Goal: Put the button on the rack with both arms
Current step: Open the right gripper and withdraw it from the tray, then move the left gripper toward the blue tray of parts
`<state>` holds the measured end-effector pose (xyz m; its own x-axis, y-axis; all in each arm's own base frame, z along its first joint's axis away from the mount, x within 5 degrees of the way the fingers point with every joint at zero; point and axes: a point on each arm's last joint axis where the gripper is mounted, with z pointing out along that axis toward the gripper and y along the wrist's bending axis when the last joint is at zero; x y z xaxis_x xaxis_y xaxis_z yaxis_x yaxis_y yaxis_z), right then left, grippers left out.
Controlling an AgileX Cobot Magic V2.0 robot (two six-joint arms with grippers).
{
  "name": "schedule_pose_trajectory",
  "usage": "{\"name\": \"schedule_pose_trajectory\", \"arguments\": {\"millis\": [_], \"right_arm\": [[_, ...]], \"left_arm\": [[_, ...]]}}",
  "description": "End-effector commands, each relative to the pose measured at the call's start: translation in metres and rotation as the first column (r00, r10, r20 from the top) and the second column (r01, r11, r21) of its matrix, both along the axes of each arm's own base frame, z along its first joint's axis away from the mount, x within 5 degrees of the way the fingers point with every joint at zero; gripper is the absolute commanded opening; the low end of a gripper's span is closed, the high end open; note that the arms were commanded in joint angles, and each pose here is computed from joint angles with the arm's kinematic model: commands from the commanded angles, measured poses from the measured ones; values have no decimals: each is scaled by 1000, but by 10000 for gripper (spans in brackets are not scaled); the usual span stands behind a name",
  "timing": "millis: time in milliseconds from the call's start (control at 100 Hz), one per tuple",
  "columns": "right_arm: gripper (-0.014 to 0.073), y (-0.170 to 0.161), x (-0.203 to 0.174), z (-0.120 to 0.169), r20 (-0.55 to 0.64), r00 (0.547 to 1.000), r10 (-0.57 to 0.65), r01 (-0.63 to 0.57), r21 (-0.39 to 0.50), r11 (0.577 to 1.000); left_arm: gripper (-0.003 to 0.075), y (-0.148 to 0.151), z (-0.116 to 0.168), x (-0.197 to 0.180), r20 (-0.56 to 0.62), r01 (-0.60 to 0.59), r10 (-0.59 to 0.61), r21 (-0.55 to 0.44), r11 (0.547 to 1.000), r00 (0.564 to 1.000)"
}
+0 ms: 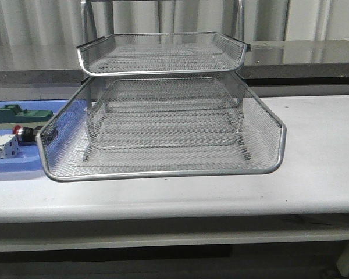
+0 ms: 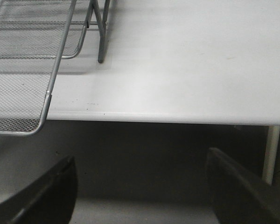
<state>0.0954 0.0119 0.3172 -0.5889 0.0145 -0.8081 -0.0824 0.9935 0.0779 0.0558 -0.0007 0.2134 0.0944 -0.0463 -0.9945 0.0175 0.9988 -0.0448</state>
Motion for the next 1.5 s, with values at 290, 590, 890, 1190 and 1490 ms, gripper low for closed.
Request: {"name": "schedule_pose_trajectory", "arguments": {"millis": [290, 590, 890, 1190, 1490], "right_arm": [[375, -2, -8, 17, 113, 994, -6, 7, -11, 1000], [-65, -2, -8, 17, 110, 994, -6, 7, -11, 1000], [-71, -2, -8, 17, 110, 994, -6, 7, -11, 1000], [-71, -2, -8, 17, 110, 994, -6, 7, -11, 1000], [-71, -2, -8, 17, 110, 994, -6, 7, -11, 1000]], "left_arm": [[-20, 0, -6, -1, 72, 0, 1, -16, 1000, 997], [-20, 0, -6, -1, 72, 0, 1, -16, 1000, 997], [-20, 0, -6, -1, 72, 0, 1, -16, 1000, 997], [-20, 0, -6, -1, 72, 0, 1, -16, 1000, 997], [-20, 0, 1, -3, 137, 2, 3, -35, 999, 991]]}}
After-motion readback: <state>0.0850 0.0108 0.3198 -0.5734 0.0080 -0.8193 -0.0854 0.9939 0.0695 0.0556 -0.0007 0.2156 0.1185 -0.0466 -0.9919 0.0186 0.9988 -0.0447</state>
